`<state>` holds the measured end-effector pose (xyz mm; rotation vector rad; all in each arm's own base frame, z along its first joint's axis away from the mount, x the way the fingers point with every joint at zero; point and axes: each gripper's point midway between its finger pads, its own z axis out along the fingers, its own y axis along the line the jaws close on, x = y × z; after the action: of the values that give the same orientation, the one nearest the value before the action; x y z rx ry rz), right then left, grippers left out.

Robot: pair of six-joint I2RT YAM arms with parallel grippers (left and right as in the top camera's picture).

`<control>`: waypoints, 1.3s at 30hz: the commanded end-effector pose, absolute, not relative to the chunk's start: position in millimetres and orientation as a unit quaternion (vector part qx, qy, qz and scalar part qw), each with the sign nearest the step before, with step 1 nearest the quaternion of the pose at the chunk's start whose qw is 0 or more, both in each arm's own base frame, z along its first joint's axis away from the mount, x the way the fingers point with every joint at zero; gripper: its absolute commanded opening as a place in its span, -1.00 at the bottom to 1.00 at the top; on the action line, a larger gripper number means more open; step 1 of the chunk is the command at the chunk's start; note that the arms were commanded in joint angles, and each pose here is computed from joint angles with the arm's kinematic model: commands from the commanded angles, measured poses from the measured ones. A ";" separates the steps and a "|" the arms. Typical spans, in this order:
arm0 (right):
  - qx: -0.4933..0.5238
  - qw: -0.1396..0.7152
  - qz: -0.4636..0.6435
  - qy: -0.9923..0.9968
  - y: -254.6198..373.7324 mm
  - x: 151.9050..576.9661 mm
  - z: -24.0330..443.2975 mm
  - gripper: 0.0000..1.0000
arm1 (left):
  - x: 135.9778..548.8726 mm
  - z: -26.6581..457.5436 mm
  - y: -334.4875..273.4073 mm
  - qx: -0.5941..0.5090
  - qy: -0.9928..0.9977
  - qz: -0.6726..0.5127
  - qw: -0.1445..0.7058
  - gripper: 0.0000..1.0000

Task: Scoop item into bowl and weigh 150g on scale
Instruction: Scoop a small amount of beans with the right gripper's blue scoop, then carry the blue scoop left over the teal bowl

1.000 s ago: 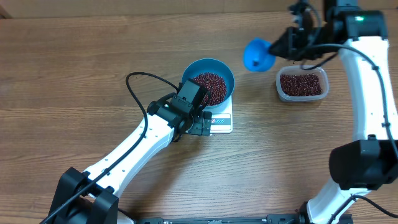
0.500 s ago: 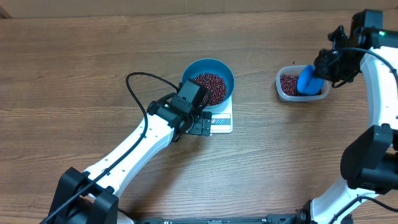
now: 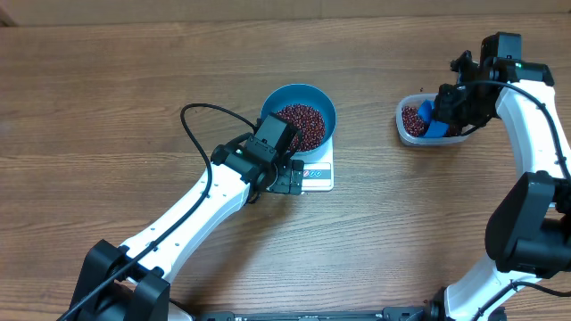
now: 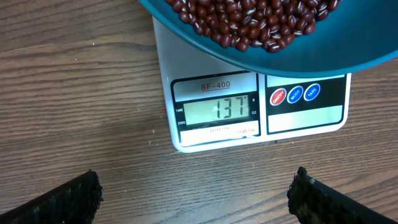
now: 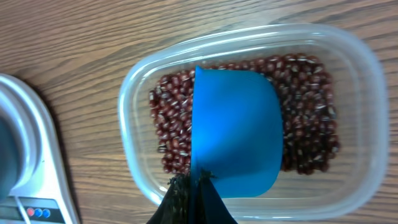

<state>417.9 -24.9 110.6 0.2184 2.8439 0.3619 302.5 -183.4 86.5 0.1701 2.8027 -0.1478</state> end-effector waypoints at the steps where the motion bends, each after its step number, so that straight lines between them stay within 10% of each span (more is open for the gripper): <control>1: 0.065 0.140 0.187 0.970 -2.3 416.1 122.2 -0.93 | 302.0 87.7 -182.6 0.051 0.983 -0.056 0.165 0.99; 22: 0.151 0.183 0.256 0.937 -59.4 420.6 176.1 -0.93 | 302.1 87.7 -182.7 0.051 0.983 -0.056 0.165 0.99; 39: 0.051 0.193 0.411 0.889 28.2 423.1 247.9 -0.93 | 302.0 87.7 -182.6 0.051 0.983 -0.056 0.165 0.99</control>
<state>422.0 -4.7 221.0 0.3089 2.5599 1.0831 302.5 -183.4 86.5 0.1701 2.8027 -0.1478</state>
